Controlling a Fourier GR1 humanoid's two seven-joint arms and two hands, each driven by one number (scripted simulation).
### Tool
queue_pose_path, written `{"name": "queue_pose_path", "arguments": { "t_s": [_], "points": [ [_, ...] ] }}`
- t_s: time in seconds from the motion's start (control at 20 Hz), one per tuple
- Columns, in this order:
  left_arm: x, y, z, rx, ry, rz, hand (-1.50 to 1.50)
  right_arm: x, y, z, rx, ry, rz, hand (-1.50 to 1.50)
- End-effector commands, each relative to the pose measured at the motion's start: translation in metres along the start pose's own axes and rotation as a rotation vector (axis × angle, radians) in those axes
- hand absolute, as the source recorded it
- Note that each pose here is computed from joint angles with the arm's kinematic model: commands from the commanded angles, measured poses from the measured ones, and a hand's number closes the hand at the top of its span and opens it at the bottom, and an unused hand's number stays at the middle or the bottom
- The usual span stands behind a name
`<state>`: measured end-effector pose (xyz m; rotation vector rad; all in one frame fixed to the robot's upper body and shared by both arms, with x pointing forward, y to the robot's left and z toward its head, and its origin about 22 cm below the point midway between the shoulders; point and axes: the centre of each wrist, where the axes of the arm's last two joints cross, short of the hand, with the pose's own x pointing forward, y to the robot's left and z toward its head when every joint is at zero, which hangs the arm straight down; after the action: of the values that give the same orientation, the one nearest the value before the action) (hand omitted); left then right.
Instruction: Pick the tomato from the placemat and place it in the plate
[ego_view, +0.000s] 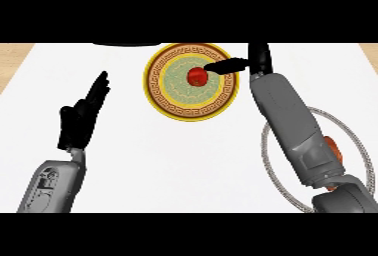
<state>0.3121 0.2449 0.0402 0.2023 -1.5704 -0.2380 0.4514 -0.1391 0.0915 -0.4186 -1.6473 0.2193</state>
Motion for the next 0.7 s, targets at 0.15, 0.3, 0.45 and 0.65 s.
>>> {"name": "queue_pose_path", "arguments": {
  "t_s": [0.15, 0.3, 0.45, 0.65],
  "points": [
    [0.005, 0.002, 0.010, 0.015, 0.017, -0.002, 0.00, -0.040, -0.080, -0.003, -0.062, 0.016, -0.058, -1.50],
    [-0.009, 0.010, 0.004, 0.011, 0.022, -0.003, 0.00, -0.059, -0.100, 0.000, -0.031, 0.011, -0.053, -1.50],
    [0.001, -0.010, 0.005, 0.017, 0.010, 0.004, 0.00, -0.068, -0.123, 0.006, -0.005, 0.016, -0.026, -1.50],
    [0.000, 0.007, -0.007, 0.010, 0.017, 0.000, 0.00, -0.084, -0.144, 0.011, -0.010, 0.021, -0.038, -1.50]
  ]
}}
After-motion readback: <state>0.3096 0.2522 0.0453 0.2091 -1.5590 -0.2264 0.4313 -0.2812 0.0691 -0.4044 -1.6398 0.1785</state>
